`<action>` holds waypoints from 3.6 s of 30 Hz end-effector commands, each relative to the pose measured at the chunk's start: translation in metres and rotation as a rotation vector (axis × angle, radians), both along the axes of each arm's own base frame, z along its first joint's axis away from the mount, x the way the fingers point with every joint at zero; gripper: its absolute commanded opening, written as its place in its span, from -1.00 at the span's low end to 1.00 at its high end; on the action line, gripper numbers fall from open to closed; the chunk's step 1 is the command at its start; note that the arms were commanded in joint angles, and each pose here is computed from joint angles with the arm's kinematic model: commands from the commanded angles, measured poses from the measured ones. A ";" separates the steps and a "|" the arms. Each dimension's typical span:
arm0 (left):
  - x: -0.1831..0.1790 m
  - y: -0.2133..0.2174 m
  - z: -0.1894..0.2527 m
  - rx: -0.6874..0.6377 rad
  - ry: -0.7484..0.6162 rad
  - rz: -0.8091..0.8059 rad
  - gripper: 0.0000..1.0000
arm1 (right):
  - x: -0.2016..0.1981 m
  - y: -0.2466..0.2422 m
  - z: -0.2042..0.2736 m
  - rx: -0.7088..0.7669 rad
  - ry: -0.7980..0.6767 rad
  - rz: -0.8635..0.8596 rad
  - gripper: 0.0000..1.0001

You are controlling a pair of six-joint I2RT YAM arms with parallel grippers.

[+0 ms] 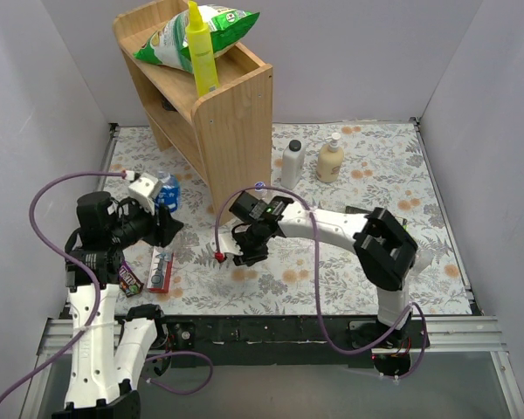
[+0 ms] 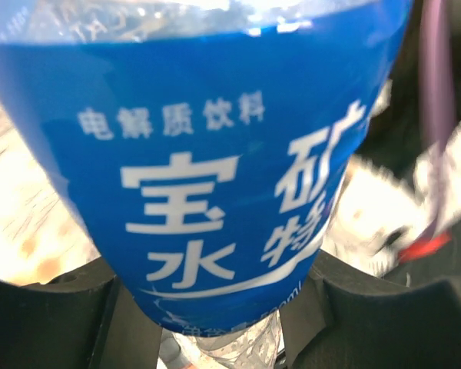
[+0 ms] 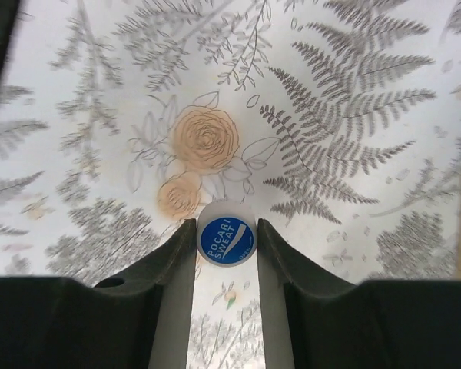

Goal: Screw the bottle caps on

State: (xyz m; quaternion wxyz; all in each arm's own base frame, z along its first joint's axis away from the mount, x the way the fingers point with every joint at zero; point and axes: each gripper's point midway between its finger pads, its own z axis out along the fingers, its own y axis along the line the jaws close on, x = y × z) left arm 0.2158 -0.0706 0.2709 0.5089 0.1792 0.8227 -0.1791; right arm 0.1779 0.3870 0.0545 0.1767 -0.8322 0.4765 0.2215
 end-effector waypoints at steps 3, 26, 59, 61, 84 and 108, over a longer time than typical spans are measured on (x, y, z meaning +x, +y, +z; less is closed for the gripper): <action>-0.030 -0.057 -0.029 0.018 -0.230 -0.614 -1.00 | -0.033 -0.027 0.165 0.224 0.062 0.037 -0.48; -0.054 -0.162 -0.148 -0.154 -0.347 -1.105 -1.00 | -0.047 -0.026 0.292 0.326 0.032 -0.007 -0.45; -0.065 -0.183 -0.143 -0.145 -0.374 -1.117 -1.00 | -0.057 -0.021 0.214 0.130 0.036 0.116 -0.50; -0.064 -0.183 -0.142 -0.139 -0.382 -1.114 -1.00 | -0.056 -0.021 0.212 0.125 0.024 0.121 -0.50; -0.044 -0.182 -0.124 -0.223 -0.427 -0.891 -1.00 | -0.058 -0.031 0.175 0.015 0.084 0.029 -0.52; -0.044 -0.172 -0.143 -0.217 -0.440 -0.813 -1.00 | -0.038 -0.023 0.161 -0.060 0.173 -0.344 -0.52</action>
